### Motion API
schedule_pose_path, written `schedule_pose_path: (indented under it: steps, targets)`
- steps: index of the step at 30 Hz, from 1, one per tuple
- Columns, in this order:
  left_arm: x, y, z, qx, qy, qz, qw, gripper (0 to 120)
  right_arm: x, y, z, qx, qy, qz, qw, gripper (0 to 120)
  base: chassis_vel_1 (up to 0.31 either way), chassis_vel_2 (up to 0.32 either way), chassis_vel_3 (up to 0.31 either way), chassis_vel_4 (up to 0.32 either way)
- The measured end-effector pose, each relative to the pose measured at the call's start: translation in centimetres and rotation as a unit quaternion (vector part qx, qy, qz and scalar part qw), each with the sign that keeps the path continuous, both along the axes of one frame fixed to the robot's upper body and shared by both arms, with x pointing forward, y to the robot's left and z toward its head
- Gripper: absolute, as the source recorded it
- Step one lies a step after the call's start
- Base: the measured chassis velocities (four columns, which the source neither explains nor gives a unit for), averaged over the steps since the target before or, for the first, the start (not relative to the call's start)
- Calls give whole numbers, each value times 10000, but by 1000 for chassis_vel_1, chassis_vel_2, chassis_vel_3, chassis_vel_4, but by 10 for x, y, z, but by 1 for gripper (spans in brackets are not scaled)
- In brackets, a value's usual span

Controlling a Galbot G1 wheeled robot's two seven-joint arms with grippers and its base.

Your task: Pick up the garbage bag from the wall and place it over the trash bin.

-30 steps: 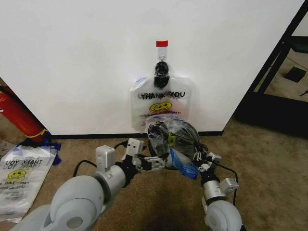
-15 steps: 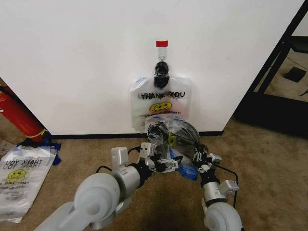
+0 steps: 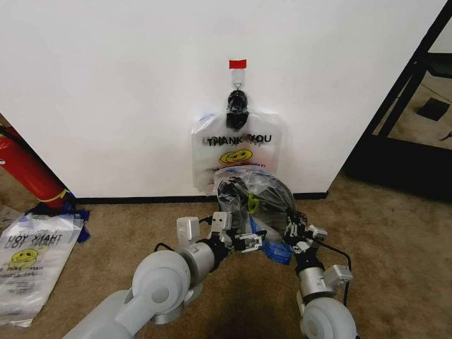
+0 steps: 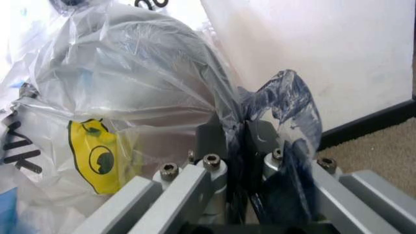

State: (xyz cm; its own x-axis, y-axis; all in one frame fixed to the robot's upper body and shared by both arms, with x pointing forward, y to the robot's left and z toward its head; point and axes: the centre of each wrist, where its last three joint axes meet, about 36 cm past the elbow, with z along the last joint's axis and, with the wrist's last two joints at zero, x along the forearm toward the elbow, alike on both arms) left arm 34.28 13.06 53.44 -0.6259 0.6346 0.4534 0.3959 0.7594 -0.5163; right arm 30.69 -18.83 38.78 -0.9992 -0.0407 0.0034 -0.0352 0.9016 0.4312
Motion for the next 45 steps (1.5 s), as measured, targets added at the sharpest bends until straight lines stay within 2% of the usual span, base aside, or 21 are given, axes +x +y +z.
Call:
schedule_pose_path:
  steps: [5, 6, 8, 12, 14, 15, 21, 33, 37, 40, 45]
  targets:
    - [3, -4, -5, 10, 51, 8, 10000, 60, -1, 2, -1, 41, 23, -21, 10000, 1, 0, 0, 0, 0]
    - [3, -5, -6, 8, 66, 7, 10000, 53, -1, 2, -1, 42, 31, -24, 10000, 1, 0, 0, 0, 0]
    - [3, -6, -7, 6, 71, 4, 10000, 50, -1, 2, -1, 42, 33, -25, 10000, 1, 0, 0, 0, 0]
    - [3, -9, -8, -9, 83, -12, 10000, 33, -1, 1, -2, 40, 44, -56, 10000, 1, 0, 0, 0, 0]
    - [4, -9, -8, 1, 68, -18, 10000, 25, 0, 1, -2, 34, 44, -72, 10000, 1, 0, 0, 0, 0]
    - [4, -9, -8, 1, 68, -18, 10000, 25, 0, 1, -2, 34, 44, -72, 10000, 1, 0, 0, 0, 0]
    - [10, -5, -10, 81, 30, -14, 10000, 0, 2, -1, -3, 27, 54, -110, 9999, 1, 0, 0, 0, 0]
    - [5, -9, -11, -28, 36, -55, 10000, 0, 6, -3, -2, 71, 74, -176, 9998, 1, 0, 0, 0, 0]
    - [-12, 9, -11, 35, -24, 24, 10000, 0, 11, -5, 2, 359, 191, -337, 9986, 1, 0, 0, 0, 0]
    - [-17, 14, -12, 46, -19, 75, 10000, 0, 12, -4, 6, 487, 249, -374, 9978, 1, 0, 0, 0, 0]
    - [-35, 25, -27, 45, 219, 320, 9992, 0, 18, -6, 16, 883, 465, -503, 9937, 1, 0, 0, 0, 0]
